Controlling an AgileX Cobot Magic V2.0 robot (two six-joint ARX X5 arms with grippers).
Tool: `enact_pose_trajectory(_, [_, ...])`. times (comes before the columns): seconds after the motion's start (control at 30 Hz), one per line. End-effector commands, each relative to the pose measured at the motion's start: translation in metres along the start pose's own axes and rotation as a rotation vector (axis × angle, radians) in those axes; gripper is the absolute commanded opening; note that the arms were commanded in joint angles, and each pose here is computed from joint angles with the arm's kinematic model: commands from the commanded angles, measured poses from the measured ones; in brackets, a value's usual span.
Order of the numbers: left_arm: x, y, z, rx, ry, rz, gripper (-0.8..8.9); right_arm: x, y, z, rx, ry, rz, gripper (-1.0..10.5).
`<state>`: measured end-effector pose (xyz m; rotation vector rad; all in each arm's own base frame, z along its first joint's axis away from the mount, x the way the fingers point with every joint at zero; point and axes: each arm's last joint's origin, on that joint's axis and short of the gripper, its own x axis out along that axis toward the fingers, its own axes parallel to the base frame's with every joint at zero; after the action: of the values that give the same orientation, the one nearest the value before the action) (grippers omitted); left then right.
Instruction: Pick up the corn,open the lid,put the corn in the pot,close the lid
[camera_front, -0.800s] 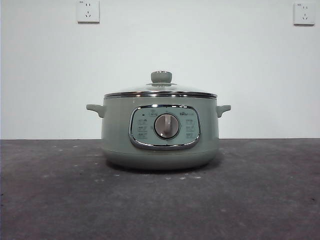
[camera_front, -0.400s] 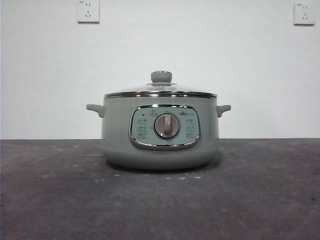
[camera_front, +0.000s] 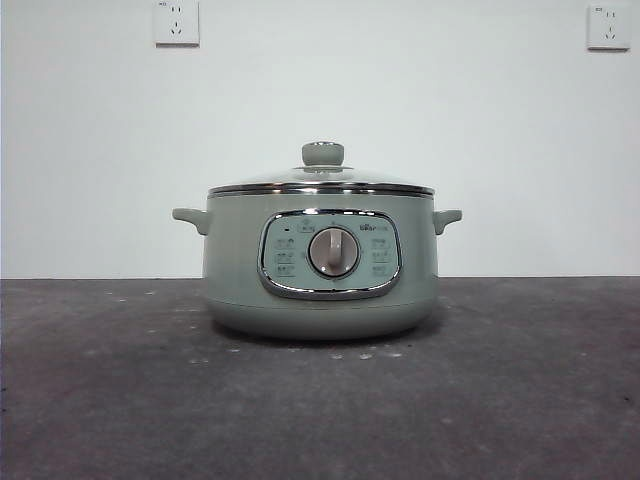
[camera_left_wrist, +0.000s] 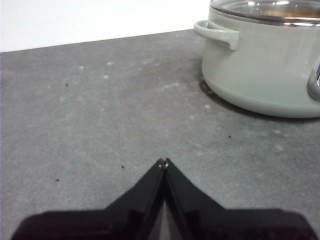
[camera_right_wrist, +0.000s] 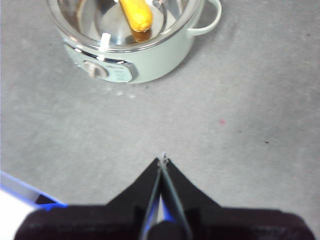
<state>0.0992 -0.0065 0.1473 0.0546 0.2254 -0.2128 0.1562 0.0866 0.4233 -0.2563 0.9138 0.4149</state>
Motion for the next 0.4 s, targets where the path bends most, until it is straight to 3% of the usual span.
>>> enact_pose_trajectory(0.03, [0.001, 0.0, -0.003, -0.009, 0.012, -0.002, -0.04, -0.001, -0.002, -0.003, 0.002, 0.012, -0.054, 0.0])
enact_pose_trajectory(0.13, [0.002, 0.0, -0.004, -0.012, 0.023, -0.003, -0.03, -0.013, -0.008, -0.005, -0.016, -0.075, -0.13, 0.0])
enact_pose_trajectory(0.2, [0.003, 0.0, -0.005, -0.013, 0.032, -0.004, -0.03, -0.025, -0.013, -0.004, 0.018, -0.212, -0.134, 0.0])
enact_pose_trajectory(0.4, [0.004, 0.0, -0.007, -0.018, 0.057, -0.006, -0.04, -0.042, -0.025, -0.029, 0.075, -0.576, -0.042, 0.0])
